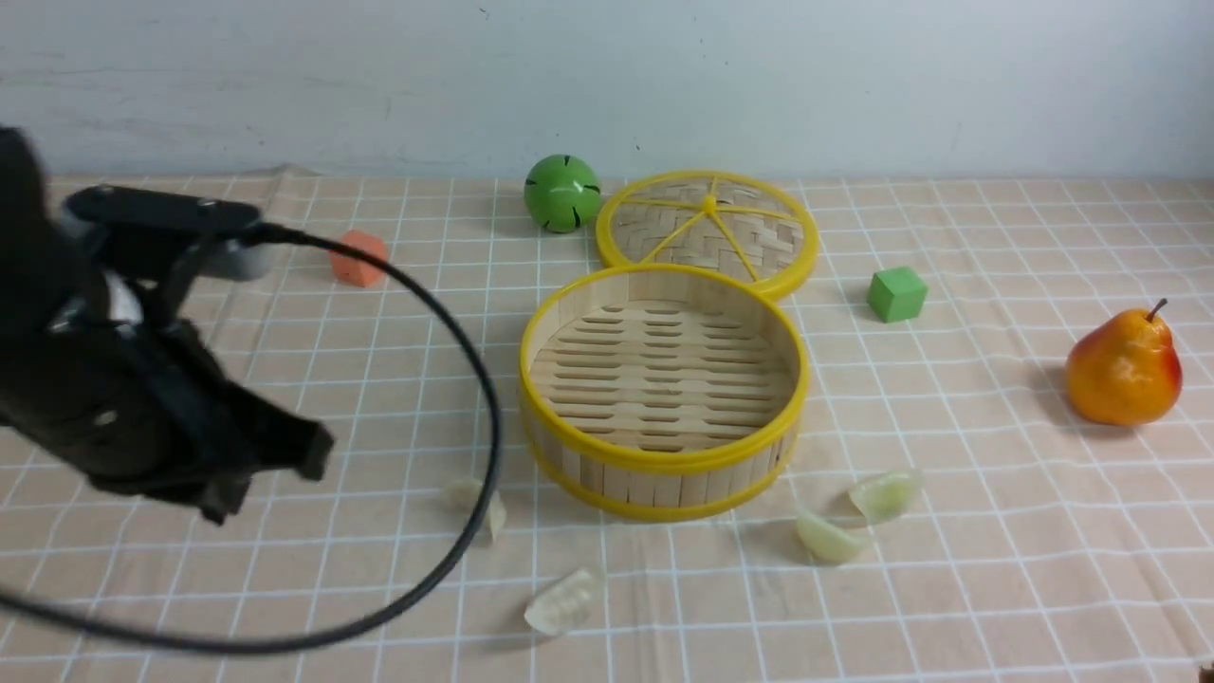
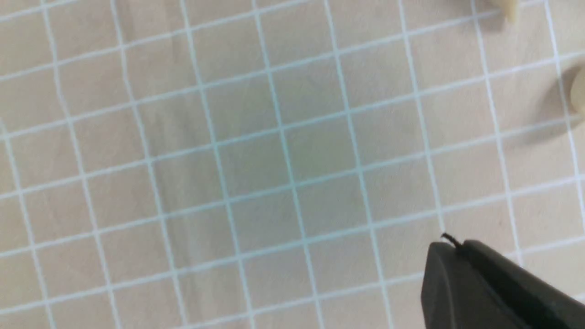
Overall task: Put the dumplings into the steamer on the table with the brown tablecloth.
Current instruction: 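Reach for and grasp a dumpling on the table with the left gripper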
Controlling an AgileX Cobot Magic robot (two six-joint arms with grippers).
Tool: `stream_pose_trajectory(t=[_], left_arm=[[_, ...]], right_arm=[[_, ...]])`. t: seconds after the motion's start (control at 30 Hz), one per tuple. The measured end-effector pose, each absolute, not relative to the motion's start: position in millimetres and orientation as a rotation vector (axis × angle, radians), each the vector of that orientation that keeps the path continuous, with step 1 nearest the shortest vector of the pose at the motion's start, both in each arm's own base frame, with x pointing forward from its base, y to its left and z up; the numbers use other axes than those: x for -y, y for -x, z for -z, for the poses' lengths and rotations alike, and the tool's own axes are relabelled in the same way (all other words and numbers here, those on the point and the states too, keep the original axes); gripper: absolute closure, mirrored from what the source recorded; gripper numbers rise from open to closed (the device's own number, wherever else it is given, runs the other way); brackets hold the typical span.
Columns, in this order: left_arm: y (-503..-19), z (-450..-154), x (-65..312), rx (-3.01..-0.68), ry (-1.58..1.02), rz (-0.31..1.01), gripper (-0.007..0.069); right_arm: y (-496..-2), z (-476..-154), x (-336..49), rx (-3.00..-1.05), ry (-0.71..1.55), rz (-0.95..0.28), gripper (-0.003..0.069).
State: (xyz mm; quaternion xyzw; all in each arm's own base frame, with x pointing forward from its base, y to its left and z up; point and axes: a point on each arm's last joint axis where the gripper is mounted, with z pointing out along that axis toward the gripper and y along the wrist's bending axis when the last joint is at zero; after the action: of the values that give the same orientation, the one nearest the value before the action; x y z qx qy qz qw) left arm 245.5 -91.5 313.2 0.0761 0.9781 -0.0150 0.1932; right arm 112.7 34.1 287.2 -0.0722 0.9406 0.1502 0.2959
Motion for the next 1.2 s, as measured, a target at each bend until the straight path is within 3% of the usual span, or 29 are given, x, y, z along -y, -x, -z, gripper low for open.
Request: stream_pose_trajectory(t=[0.1,0.27,0.43,0.53,0.67,0.87,1.0,1.07,1.1,1.2], left_arm=[[-278,-295,108,-2.797,-0.139,0.077,0.0543],[-316,-259,132,-2.872,-0.075,0.169,0.0313],[-335,-230,147,-2.887,0.007,0.290,0.0091],[-344,-215,154,-2.874,0.071,0.360,0.0048],[-354,-191,160,-2.883,0.143,0.386,0.0062],[-363,-166,160,-2.902,0.167,0.326,0.0165],[-364,-165,158,-2.900,0.191,0.292,0.0283],[-365,-164,157,-2.891,0.192,0.278,0.0441],[-365,-164,157,-2.889,0.190,0.276,0.0483],[-365,-164,157,-2.890,0.175,0.264,0.0501]], right_arm=[[-130,-300,-42,-2.615,0.297,-0.421,0.0678],[-138,-307,-59,-2.634,0.491,-0.445,0.0676],[-138,-307,-60,-2.620,0.550,-0.392,0.0671],[-141,-309,-59,-2.589,0.541,-0.374,0.0669],[-143,-310,-59,-2.561,0.531,-0.369,0.0669],[-144,-310,-60,-2.556,0.532,-0.369,0.0669],[-144,-310,-60,-2.556,0.532,-0.369,0.0669],[-144,-310,-60,-2.556,0.531,-0.370,0.0669],[-144,-310,-60,-2.556,0.531,-0.372,0.0669],[-144,-310,-60,-2.556,0.530,-0.373,0.0669]])
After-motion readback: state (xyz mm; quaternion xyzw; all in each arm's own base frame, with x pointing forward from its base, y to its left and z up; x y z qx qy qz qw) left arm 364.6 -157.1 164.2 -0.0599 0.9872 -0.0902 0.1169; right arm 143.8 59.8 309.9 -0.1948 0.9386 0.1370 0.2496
